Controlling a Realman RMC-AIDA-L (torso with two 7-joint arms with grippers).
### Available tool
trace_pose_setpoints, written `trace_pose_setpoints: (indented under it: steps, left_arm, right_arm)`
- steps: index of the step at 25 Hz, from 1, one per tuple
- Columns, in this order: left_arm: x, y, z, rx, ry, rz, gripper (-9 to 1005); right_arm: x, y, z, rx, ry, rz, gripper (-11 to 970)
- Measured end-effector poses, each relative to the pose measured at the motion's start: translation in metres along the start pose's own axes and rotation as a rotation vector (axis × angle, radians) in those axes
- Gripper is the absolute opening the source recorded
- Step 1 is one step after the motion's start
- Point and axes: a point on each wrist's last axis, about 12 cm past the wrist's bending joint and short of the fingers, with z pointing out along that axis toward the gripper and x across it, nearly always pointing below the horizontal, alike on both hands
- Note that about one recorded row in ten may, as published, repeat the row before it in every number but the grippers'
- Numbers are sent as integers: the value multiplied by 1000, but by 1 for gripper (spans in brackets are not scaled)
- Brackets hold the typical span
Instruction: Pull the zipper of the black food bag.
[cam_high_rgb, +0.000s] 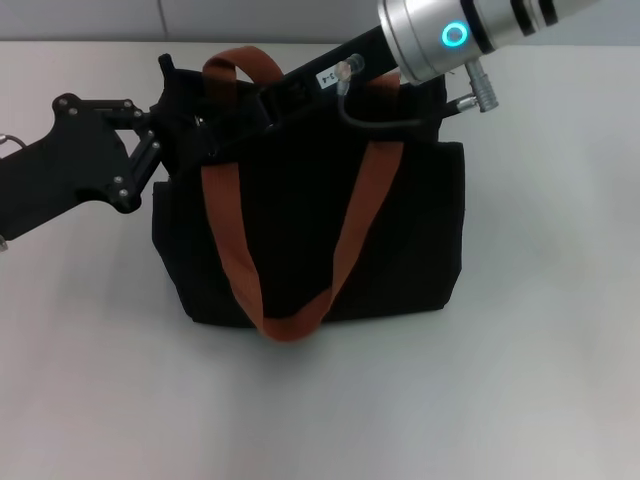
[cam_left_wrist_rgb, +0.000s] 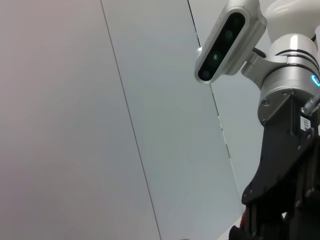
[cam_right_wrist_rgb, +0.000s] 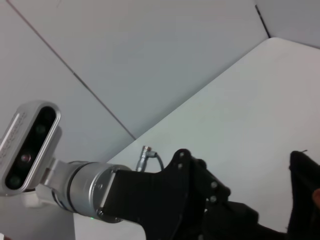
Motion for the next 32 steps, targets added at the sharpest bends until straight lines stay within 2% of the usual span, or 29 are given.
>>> trace_pose_setpoints:
  steps: [6, 16, 22, 32]
  left_arm:
    - [0, 1, 0, -3, 5, -8, 21]
    - [-1, 2, -2, -9, -5, -8, 20]
    - [-1, 1, 0, -5, -9, -8, 20]
    - [-2, 0, 1, 0, -17, -12, 21]
  right_arm:
    - [1, 4, -1, -37, -16, 5, 449]
    - [3, -1, -3, -16, -29, 17, 450]
    - [2, 5, 0, -50, -10, 6, 450]
    - [3, 0, -2, -24, -24, 11, 443]
